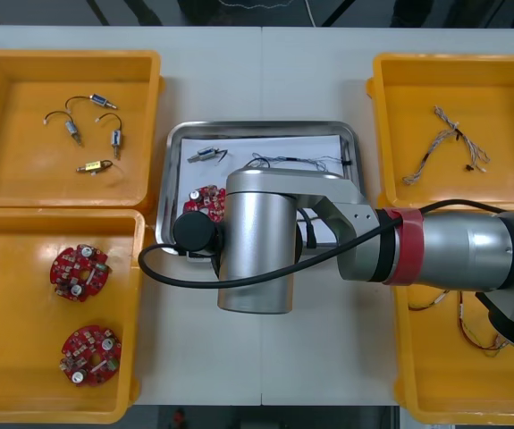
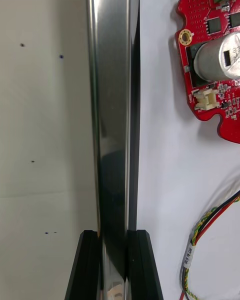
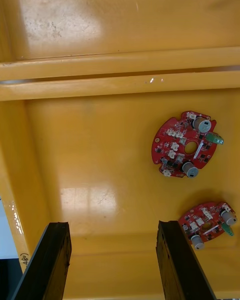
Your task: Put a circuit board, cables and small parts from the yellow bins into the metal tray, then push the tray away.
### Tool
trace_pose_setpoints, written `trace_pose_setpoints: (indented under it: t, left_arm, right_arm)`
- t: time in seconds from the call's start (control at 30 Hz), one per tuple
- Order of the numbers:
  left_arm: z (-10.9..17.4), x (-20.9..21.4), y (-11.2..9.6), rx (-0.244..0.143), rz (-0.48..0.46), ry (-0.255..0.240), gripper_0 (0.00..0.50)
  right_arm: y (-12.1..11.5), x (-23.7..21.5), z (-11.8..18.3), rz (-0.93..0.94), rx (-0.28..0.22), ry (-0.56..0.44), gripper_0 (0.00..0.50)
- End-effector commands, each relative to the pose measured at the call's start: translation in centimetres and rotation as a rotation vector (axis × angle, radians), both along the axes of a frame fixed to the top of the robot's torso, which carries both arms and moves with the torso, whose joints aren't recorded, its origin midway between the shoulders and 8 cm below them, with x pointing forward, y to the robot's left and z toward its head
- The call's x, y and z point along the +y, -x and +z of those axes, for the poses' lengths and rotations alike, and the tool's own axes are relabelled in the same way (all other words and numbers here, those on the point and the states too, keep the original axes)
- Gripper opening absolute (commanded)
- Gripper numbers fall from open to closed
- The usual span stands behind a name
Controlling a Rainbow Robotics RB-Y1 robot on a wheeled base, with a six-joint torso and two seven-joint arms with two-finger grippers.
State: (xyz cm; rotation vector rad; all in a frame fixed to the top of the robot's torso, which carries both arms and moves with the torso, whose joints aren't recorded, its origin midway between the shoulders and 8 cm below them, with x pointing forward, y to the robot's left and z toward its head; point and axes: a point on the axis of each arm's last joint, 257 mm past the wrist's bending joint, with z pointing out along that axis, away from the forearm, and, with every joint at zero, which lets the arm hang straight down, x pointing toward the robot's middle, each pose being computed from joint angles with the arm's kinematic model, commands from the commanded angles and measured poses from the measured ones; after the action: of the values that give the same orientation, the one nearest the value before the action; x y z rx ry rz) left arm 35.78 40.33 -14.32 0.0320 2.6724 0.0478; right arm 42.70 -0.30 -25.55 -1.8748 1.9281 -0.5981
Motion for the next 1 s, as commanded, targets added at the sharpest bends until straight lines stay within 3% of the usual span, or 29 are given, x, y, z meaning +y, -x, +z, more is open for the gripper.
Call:
trace_pose_setpoints:
  t: [0.03, 0.4, 1.0]
  left_arm:
    - [1.4, 1.2, 0.5, -0.016, -0.016, -0.058, 0.5]
    - [1.4, 1.2, 0.5, -0.016, -0.016, -0.058, 0.5]
    - [1.4, 1.2, 0.5, -0.016, -0.016, -0.058, 0.5]
  right_arm:
    - [-2.6, 0.9, 3.4, 0.005, -0.067, -0.018, 0.0]
    - [-4.7, 1.7, 5.2, -0.005, -0.073, -0.019, 0.0]
    - [-8.3, 2.8, 7.6, 0.019, -0.136, -0.018, 0.0]
